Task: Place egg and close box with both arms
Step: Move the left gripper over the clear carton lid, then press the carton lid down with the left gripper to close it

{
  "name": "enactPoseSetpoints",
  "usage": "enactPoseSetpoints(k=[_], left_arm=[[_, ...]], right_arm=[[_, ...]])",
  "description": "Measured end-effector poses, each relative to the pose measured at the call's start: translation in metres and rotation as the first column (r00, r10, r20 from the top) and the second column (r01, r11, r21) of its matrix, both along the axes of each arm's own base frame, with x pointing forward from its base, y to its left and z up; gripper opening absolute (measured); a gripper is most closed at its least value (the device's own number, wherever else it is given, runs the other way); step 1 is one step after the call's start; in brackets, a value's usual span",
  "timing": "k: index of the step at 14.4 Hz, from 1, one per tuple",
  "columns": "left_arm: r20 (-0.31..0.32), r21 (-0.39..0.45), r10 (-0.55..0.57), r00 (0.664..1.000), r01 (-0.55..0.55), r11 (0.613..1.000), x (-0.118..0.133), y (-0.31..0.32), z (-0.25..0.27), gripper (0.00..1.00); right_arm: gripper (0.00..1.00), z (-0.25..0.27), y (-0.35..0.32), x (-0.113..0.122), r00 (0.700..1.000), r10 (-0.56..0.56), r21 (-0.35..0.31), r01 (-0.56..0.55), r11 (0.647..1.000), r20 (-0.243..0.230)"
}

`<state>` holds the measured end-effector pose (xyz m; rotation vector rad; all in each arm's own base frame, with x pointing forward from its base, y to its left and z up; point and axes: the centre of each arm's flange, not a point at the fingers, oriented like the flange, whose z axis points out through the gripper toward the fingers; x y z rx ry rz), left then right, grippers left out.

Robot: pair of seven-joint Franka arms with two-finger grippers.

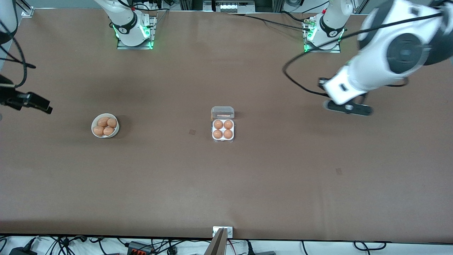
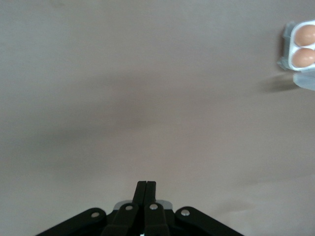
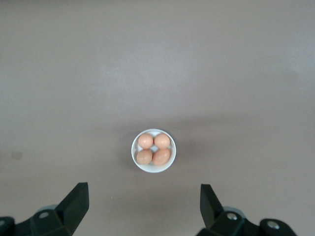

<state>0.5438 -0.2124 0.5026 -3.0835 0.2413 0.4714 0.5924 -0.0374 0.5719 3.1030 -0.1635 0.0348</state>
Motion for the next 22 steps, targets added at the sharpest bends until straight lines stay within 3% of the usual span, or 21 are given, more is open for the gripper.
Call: enactPoseSetpoints(k=[4,7,13,18,22], left_arm=[[0.017,-0.009,0.003,1.0,-0.003,1.0,-0.058,-0.147,-0.055,0.01],[0.048,-0.038,0.056,0.997,-0.055,0.998,-0.084,-0.207,-0.08,0.01],[0.139,-0.18,0.175,0.975,-0.149,0.972,-0.105,-0.251,-0.154,0.01],[0.279,-0.178,0.15,0.949,-0.103,0.979,-0.111,-0.274,-0.216,0.01],[0.363,-0.275,0.143,0.921,-0.04,0.961,-0.098,-0.281,-0.236,0.01]], right_arm=[[1.0,0.006,0.001,-0.017,1.0,0.008,-0.001,-0.008,1.0,0.006],[1.0,0.009,-0.001,-0.017,1.0,0.011,-0.002,-0.011,1.0,0.018],[1.0,0.009,0.0,-0.016,1.0,0.016,-0.002,-0.016,1.0,0.022],[1.0,0.009,0.005,-0.016,0.999,0.029,-0.002,-0.029,1.0,0.022],[1.0,0.009,0.006,-0.016,0.999,0.032,-0.002,-0.032,0.999,0.021]])
